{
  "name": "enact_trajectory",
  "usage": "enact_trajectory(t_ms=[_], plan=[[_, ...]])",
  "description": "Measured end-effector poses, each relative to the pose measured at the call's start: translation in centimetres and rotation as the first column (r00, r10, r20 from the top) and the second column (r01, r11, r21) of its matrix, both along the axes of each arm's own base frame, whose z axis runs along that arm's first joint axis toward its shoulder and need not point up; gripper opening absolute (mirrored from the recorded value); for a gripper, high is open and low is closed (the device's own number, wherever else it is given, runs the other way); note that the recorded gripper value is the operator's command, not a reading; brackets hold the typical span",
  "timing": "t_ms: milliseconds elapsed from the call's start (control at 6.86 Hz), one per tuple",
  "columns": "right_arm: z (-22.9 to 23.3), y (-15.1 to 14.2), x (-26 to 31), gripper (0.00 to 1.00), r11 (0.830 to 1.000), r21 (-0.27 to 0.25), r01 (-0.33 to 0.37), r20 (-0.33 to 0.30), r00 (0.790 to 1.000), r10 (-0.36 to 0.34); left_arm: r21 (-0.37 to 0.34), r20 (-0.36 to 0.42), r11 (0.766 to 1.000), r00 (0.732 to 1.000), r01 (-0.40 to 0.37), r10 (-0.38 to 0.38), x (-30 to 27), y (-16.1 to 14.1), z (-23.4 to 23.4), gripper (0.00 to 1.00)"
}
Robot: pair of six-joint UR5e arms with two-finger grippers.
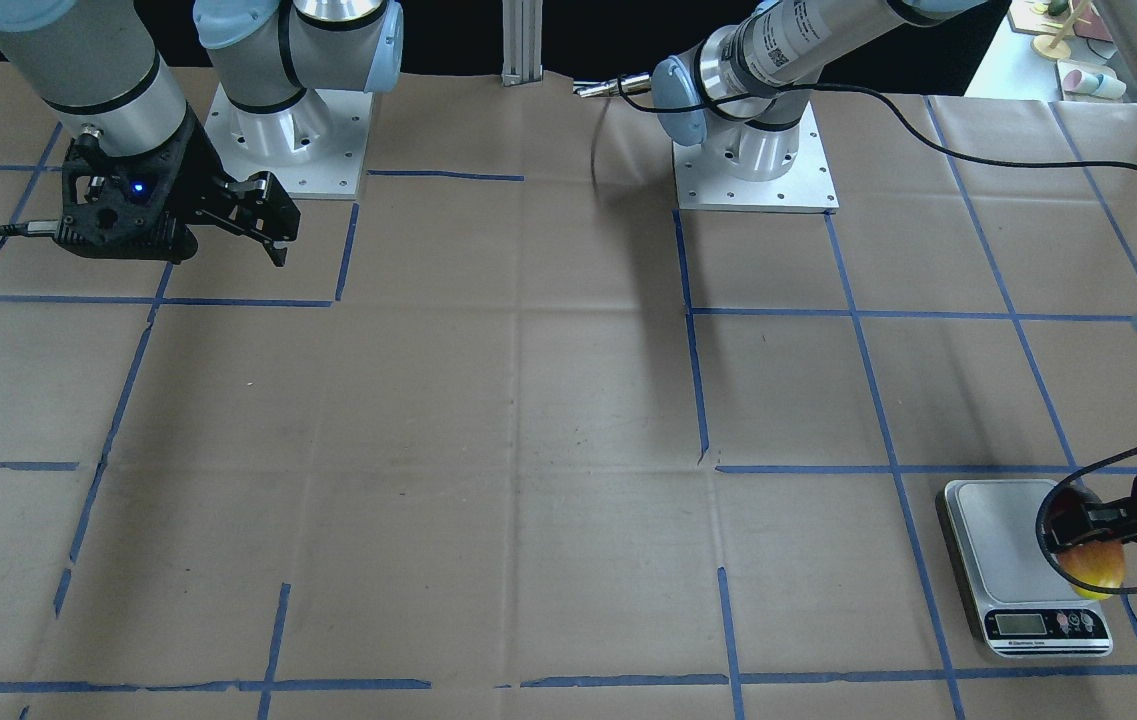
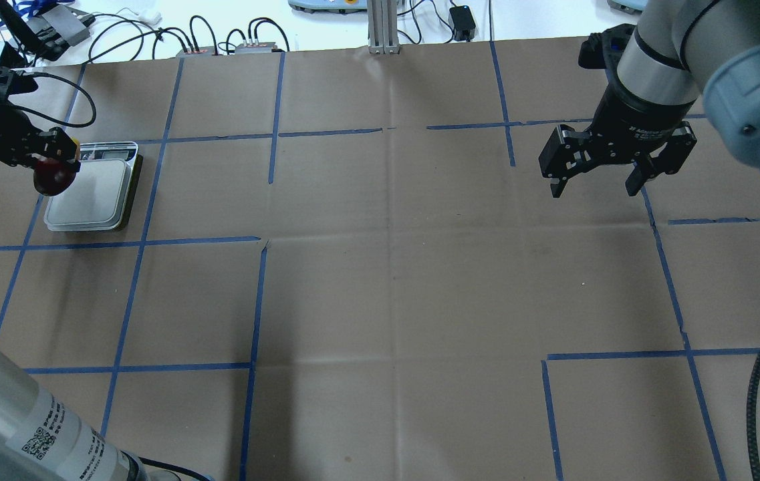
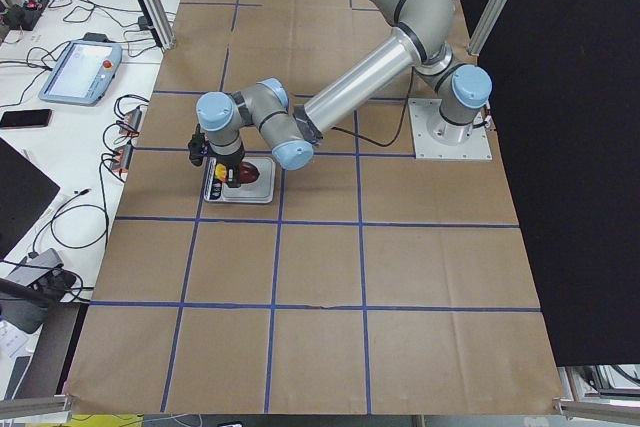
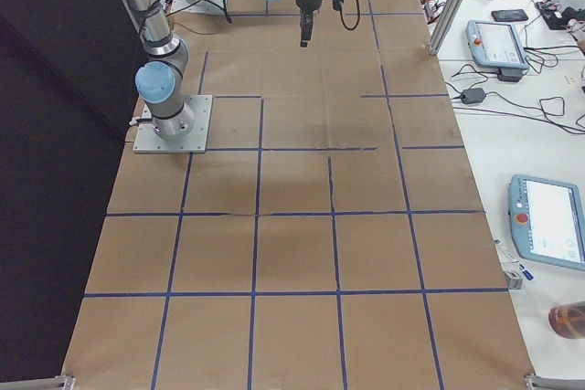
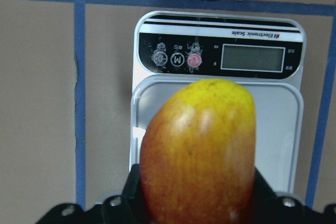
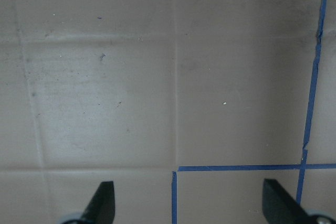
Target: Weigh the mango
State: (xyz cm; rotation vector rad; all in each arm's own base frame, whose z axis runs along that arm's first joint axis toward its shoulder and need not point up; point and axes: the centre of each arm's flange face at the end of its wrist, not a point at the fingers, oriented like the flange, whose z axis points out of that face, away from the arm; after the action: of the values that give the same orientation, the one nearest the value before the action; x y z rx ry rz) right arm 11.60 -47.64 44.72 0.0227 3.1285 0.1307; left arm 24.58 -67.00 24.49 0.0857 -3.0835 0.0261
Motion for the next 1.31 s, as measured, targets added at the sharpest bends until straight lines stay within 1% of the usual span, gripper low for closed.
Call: enact_trajectory(t_ms=[146, 292, 438, 583, 875, 1021, 1312], plan=[[0.0, 0.0, 0.0, 1.00, 1.000, 0.000, 0.000, 0.000, 1.000, 0.000, 0.014, -0.008, 1.000, 1.000, -0.005, 0.005, -0.5, 0.1, -1.2, 0.96], [0.0, 0.0, 0.0, 1.00, 1.000, 0.000, 0.000, 0.000, 1.000, 0.000, 0.023, -0.014, 1.000, 1.000, -0.008, 0.008, -0.8, 0.2, -1.9, 1.00], [0.0, 0.0, 0.0, 1.00, 1.000, 0.000, 0.000, 0.000, 1.000, 0.000, 0.017, -0.010, 1.000, 1.000, -0.009, 0.009, -0.8, 0.2, -1.7, 1.00], [0.0, 0.0, 0.0, 1.00, 1.000, 0.000, 0.000, 0.000, 1.000, 0.000, -0.004, 0.004, 1.000, 1.000, -0.009, 0.009, -0.7, 0.0, -0.5, 1.00], [0.0, 0.0, 0.0, 1.00, 1.000, 0.000, 0.000, 0.000, 1.000, 0.000, -0.069, 0.039, 0.997, 0.998, -0.040, 0.043, -1.9, 0.7, 5.6, 1.00], [0.0, 0.0, 0.0, 1.00, 1.000, 0.000, 0.000, 0.000, 1.000, 0.000, -0.085, 0.044, 0.994, 0.997, -0.062, 0.066, -4.6, 1.4, 9.5, 1.00], [0.0, 0.0, 0.0, 1.00, 1.000, 0.000, 0.000, 0.000, 1.000, 0.000, -0.046, 0.042, 0.993, 0.993, -0.107, 0.109, -13.9, 3.0, 15.6, 1.00]])
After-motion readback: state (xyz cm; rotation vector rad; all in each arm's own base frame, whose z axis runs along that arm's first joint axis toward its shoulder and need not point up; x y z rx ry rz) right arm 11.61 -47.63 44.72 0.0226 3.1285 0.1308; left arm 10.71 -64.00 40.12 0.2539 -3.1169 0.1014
